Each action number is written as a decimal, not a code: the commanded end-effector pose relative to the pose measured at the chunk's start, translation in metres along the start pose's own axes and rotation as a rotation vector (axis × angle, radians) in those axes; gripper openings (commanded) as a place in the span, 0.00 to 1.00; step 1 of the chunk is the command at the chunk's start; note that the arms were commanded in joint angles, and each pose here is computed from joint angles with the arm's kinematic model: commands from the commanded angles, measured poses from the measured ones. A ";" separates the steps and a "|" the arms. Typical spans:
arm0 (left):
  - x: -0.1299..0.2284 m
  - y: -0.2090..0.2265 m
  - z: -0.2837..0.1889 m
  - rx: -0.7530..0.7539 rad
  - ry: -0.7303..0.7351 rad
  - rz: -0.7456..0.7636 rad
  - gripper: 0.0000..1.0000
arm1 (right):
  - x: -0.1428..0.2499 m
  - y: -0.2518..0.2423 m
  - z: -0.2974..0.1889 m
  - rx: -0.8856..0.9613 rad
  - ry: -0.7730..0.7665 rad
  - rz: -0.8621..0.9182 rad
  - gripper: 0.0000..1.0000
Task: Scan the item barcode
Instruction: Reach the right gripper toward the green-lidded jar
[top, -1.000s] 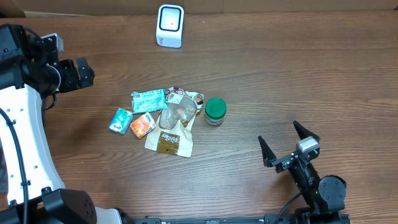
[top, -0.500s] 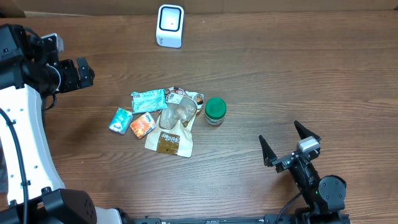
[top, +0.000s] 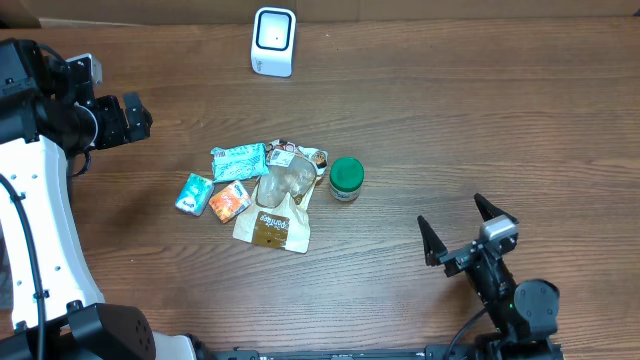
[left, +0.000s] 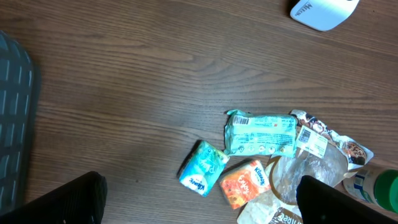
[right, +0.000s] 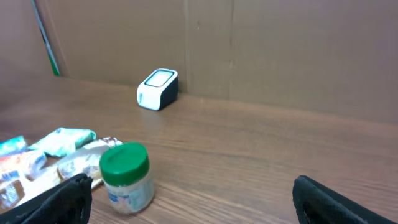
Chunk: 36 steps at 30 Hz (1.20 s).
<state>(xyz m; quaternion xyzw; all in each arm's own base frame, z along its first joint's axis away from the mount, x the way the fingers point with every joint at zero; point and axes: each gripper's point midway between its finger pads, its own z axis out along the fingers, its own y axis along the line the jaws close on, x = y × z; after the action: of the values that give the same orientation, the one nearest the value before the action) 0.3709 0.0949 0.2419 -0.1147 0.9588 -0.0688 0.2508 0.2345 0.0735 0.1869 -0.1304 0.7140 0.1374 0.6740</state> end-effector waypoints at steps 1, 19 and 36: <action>-0.001 -0.002 -0.002 0.004 -0.009 0.030 1.00 | -0.046 0.005 0.000 -0.025 0.008 0.013 1.00; -0.001 -0.002 -0.002 0.004 -0.009 0.030 1.00 | -0.091 -0.007 0.084 -0.069 0.694 0.219 1.00; -0.001 -0.002 -0.002 0.004 -0.009 0.030 1.00 | -0.040 0.032 0.137 -0.294 0.871 0.333 1.00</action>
<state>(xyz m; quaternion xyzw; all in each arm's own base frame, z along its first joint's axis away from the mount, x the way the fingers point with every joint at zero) 0.3709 0.0949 0.2418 -0.1147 0.9588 -0.0688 0.2508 0.3475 0.1327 0.2171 -0.1279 0.9229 0.2570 0.2565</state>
